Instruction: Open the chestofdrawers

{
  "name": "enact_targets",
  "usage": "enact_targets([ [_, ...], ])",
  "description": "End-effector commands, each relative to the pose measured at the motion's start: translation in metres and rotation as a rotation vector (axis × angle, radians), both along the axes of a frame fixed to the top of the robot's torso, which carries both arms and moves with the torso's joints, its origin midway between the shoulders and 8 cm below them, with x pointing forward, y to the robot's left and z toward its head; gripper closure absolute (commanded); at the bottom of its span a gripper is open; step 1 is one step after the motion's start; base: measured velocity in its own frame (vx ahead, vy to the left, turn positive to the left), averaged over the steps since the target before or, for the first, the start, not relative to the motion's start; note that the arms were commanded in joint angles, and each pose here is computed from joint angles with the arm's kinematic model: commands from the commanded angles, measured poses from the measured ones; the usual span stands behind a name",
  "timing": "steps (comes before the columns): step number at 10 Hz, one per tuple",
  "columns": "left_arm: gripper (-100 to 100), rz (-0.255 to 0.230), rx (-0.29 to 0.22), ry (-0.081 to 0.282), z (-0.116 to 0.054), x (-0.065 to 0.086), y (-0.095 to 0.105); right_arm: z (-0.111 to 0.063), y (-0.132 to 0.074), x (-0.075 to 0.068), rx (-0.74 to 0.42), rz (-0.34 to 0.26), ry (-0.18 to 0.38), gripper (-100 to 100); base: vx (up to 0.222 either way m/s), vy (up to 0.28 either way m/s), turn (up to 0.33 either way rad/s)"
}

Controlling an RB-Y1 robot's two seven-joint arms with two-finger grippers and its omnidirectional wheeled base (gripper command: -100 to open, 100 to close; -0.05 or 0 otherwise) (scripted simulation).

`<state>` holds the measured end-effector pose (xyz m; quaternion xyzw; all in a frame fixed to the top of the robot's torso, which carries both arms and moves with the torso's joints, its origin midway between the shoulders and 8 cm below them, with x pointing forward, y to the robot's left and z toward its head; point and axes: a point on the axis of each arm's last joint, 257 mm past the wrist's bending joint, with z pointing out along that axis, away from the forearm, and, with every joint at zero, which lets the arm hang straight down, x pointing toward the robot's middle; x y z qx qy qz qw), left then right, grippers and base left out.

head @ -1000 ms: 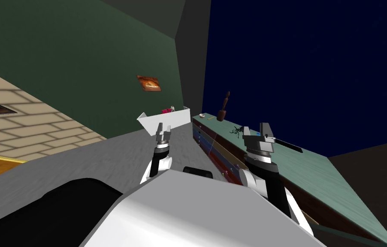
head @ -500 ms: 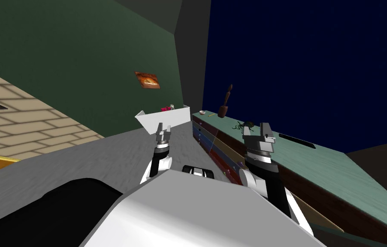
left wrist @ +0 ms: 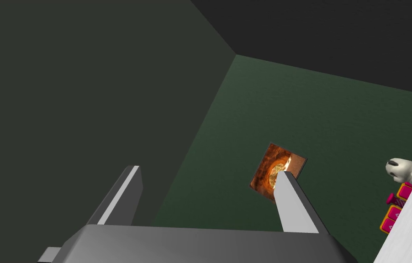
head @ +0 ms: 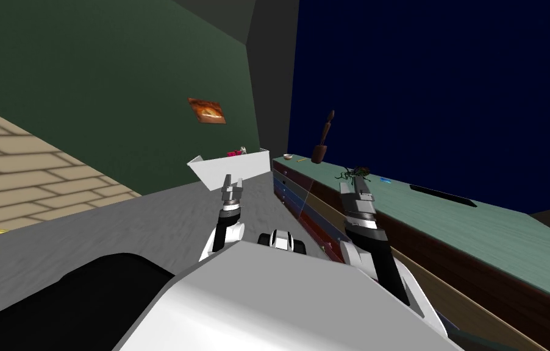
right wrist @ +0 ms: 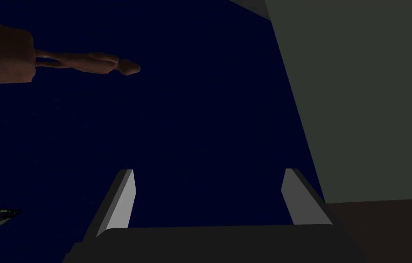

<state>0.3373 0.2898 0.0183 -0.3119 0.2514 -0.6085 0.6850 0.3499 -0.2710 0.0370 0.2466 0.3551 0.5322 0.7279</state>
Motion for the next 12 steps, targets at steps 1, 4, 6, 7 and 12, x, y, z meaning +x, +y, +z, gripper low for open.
enact_targets([
  [1,0,0.0,0.0,0.0,0.0,0.0,0.0,-0.022,0.005,0.016,-0.075,-0.032,0.072,-100,0.092,0.032,-0.009],
  [4,0,0.0,0.0,0.0,0.0,0.0,0.0,-0.055,0.008,0.034,-0.186,-0.084,0.175,-100,0.102,0.042,-0.021],
  [6,0,0.0,0.0,0.0,0.0,0.0,0.0,-0.074,0.009,0.042,-0.25,-0.115,0.231,-100,0.105,0.041,-0.016],
  [7,0,0.0,0.0,0.0,0.0,0.0,0.0,-0.094,0.008,0.05,-0.302,-0.143,0.29,-100,0.095,0.041,-0.022],
  [12,0,0.0,0.0,0.0,0.0,0.0,0.0,-0.138,0.005,0.064,-0.473,-0.224,0.412,-100,0.101,0.035,-0.016],
])
